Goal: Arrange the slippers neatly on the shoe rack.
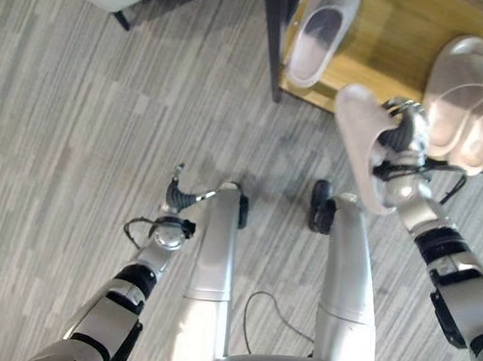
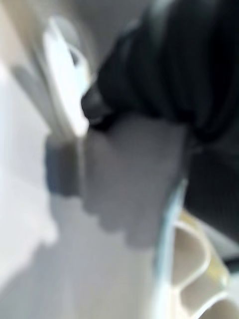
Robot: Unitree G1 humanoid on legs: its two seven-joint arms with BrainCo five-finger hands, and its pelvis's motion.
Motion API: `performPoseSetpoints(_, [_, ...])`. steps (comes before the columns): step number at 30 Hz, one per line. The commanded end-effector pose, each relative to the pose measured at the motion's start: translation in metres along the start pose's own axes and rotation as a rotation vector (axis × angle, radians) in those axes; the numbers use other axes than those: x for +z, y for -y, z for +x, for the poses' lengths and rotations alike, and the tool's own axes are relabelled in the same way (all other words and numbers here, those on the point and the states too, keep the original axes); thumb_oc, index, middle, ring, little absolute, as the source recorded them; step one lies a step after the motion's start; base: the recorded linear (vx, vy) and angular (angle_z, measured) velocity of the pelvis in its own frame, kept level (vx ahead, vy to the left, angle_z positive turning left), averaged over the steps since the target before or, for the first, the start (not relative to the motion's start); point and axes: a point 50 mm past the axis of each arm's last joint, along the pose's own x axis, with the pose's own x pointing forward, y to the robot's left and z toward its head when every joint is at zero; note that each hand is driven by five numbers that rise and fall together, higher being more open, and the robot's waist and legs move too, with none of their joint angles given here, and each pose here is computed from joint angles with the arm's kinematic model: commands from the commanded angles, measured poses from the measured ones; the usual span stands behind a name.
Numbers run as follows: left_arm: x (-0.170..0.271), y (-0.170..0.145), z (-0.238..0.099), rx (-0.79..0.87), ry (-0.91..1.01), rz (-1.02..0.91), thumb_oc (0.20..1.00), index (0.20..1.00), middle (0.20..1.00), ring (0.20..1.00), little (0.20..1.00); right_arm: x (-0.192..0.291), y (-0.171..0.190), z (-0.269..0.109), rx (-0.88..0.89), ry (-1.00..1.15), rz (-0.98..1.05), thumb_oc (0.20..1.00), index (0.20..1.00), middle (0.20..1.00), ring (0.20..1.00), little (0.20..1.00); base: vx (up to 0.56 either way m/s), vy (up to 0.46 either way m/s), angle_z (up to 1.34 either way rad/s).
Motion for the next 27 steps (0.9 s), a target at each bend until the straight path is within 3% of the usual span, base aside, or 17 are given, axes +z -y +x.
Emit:
performPoseSetpoints(1, [-0.020,-0.009,-0.012,0.026,-0.034,0.037,1.000,1.000,1.000,1.000,1.000,0.000,0.031,0.020,-0.138,-0.013,0.071,0.200,0.200,0.200,0.200,0.200,0.07,0.017,0.11])
performPoseSetpoints(7, [-0.009,-0.018,-0.009,0.030,0.036,0.046,1.000,1.000,1.000,1.000,1.000,-0.006,0.085,0.066,-0.257,-0.103,-0.030,0.200,0.200,0.200,0.200,0.200,0.04,-0.008,0.08])
performPoseSetpoints(14, [-0.010,-0.018,-0.013,0.007,0.070,0.100,1.000,1.000,1.000,1.000,1.000,0.006,0.120,0.088,-0.324,-0.107,0.013,0.200,0.200,0.200,0.200,0.200,0.00,0.002,0.02])
performPoseSetpoints(21, [-0.010,-0.023,-0.017,-0.023,0.119,0.153,1.000,1.000,1.000,1.000,1.000,0.022,0.135,0.101,-0.368,-0.078,0.036,0.200,0.200,0.200,0.200,0.200,0.00,0.009,0.05])
performPoseSetpoints(27, [-0.013,-0.019,-0.020,-0.004,0.085,0.089,1.000,1.000,1.000,1.000,1.000,0.029,0.137,0.106,-0.373,-0.078,0.061,0.200,0.200,0.200,0.200,0.200,0.00,-0.001,0.01])
